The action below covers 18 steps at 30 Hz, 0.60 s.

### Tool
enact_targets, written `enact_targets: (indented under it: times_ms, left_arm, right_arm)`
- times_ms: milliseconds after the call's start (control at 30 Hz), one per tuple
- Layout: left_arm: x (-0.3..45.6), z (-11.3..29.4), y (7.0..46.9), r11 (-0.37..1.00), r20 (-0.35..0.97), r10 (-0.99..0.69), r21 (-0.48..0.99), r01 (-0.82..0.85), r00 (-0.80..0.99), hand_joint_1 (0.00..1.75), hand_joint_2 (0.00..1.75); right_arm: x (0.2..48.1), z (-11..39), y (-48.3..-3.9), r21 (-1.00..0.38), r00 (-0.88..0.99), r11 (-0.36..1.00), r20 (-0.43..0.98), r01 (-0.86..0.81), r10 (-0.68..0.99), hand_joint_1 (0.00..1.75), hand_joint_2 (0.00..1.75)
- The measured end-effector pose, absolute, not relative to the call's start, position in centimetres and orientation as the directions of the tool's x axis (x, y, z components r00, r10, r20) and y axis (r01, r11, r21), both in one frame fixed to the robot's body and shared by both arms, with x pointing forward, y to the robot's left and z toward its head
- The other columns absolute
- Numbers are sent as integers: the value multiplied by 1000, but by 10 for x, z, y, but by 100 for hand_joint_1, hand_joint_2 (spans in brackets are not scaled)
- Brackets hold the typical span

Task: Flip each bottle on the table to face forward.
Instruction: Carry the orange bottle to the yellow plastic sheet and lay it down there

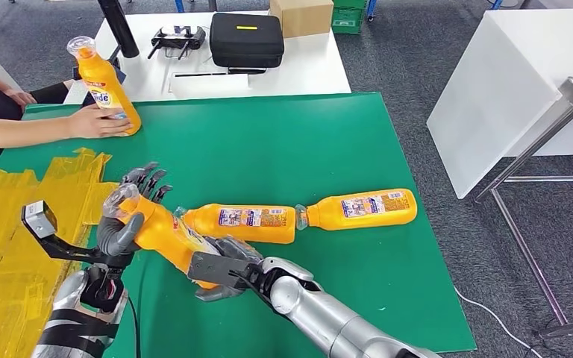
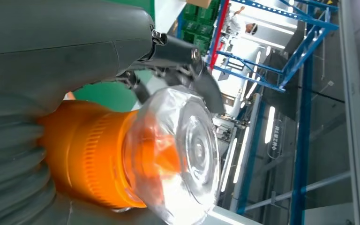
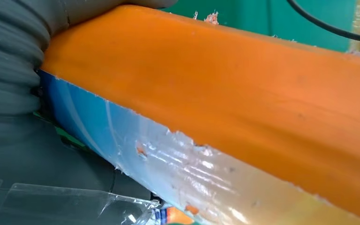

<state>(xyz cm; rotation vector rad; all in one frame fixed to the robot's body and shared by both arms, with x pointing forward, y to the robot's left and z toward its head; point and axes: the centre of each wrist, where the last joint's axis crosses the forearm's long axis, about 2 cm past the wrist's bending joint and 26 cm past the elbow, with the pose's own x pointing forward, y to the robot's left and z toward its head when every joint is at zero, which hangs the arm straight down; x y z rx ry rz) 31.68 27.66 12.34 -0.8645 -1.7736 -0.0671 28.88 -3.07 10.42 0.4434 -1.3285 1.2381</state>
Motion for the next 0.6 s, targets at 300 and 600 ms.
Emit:
enact_targets:
  times_ms: [300,600]
  left_arm:
    - [317,119,280,735,860,498,-353,579,-108,175,175]
    - [319,117,281,742,872,477,-335,581,-108,175,175]
  right_arm:
    - [288,100,-32,-384,-213,351,874,-854,437,175,175]
    - [288,97,-33,-386,-209,347,868,-855,450,150,175]
